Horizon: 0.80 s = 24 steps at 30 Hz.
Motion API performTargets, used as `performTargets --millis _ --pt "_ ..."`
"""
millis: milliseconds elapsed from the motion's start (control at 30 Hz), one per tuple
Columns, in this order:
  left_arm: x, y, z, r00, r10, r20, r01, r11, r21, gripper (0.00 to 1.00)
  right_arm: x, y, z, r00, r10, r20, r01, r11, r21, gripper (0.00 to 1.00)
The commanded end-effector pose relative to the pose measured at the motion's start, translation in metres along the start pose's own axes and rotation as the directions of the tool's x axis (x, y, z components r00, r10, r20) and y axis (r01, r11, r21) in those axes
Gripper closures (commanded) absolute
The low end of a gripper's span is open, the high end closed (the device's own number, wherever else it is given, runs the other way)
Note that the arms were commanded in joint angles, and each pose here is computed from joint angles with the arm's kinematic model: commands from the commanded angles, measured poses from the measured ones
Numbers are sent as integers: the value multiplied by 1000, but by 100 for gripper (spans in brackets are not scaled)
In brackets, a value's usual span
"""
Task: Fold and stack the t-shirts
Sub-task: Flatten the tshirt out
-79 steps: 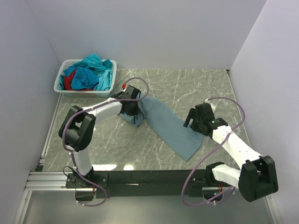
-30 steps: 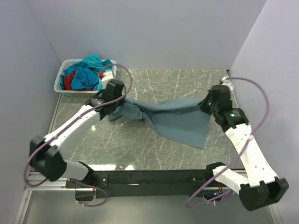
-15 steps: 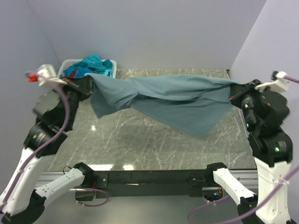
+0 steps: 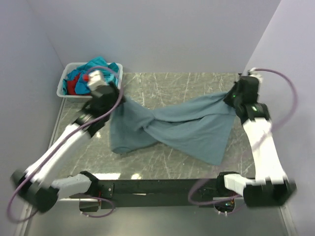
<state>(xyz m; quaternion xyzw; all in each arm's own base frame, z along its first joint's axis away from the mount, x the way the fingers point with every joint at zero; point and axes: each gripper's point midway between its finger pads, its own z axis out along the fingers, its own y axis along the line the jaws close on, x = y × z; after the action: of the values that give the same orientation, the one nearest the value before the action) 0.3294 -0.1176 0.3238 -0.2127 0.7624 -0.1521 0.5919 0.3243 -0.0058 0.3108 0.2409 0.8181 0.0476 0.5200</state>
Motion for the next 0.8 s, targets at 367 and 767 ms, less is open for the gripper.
performTargets --millis 367,767 --pt "126 44 61 916 21 -400 -62 994 -90 1 106 -45 89 956 55 -289 -26 994 104 9" --pt "197 71 87 846 1 -532 -52 995 -81 37 187 -66 48 910 99 -404 -79 995 66 8"
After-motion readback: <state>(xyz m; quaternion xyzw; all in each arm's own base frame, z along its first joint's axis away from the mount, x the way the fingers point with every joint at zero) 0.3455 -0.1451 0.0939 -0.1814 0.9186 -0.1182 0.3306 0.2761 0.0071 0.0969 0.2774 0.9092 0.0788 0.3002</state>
